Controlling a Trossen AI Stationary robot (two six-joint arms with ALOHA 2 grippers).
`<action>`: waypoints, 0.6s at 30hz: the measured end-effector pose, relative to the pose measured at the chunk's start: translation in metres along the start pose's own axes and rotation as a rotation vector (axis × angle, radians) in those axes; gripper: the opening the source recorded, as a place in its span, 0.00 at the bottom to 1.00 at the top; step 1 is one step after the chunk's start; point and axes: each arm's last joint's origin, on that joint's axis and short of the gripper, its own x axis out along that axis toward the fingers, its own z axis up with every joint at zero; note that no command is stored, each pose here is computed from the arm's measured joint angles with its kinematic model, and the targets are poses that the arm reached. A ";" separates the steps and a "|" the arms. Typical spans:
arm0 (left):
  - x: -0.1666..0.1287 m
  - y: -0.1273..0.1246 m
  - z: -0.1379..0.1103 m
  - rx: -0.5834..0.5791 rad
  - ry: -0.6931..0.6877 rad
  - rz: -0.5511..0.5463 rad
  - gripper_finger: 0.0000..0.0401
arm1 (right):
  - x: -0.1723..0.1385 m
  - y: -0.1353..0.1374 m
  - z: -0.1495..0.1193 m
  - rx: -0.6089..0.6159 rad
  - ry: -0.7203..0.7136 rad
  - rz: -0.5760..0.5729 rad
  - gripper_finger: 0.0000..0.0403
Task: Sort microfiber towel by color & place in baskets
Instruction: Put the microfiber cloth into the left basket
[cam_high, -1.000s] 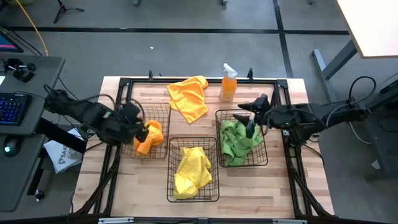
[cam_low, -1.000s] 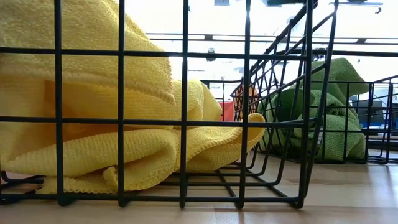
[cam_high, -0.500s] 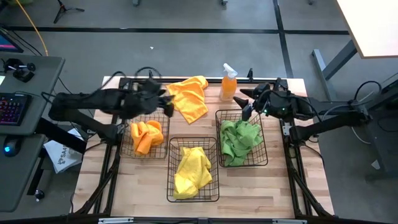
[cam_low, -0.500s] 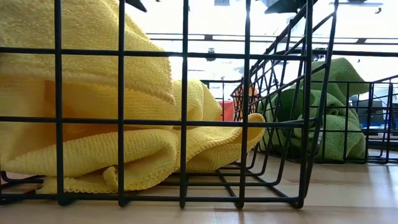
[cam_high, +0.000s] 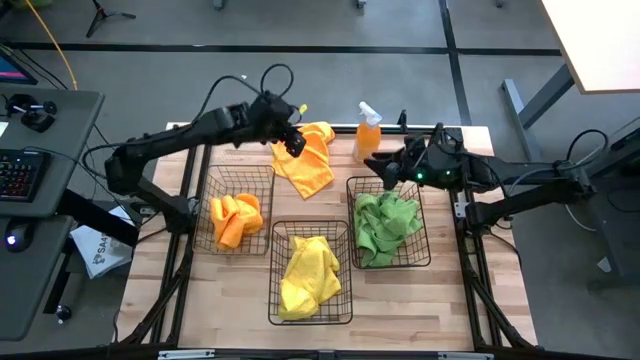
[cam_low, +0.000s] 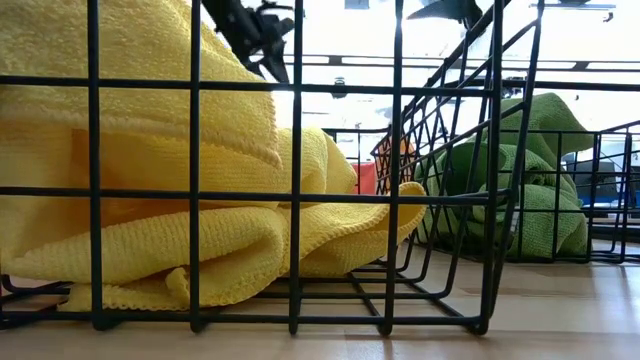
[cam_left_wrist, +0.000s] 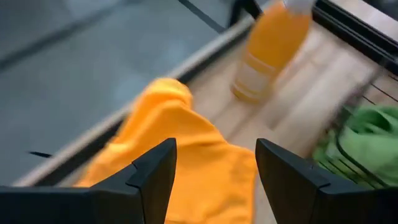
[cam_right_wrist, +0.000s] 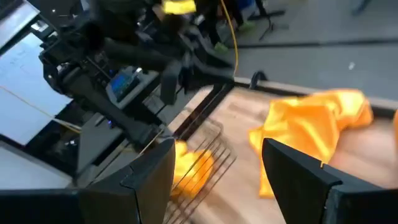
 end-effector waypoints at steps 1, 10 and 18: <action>0.007 0.005 0.001 -0.004 0.026 -0.026 0.51 | 0.000 -0.001 0.001 -0.025 -0.008 -0.006 0.59; 0.058 0.029 0.002 0.174 0.104 -0.029 0.51 | 0.003 -0.007 0.007 -0.042 -0.037 -0.048 0.59; 0.074 0.029 -0.007 0.049 0.215 -0.130 0.51 | 0.003 -0.009 0.006 -0.036 -0.040 -0.075 0.59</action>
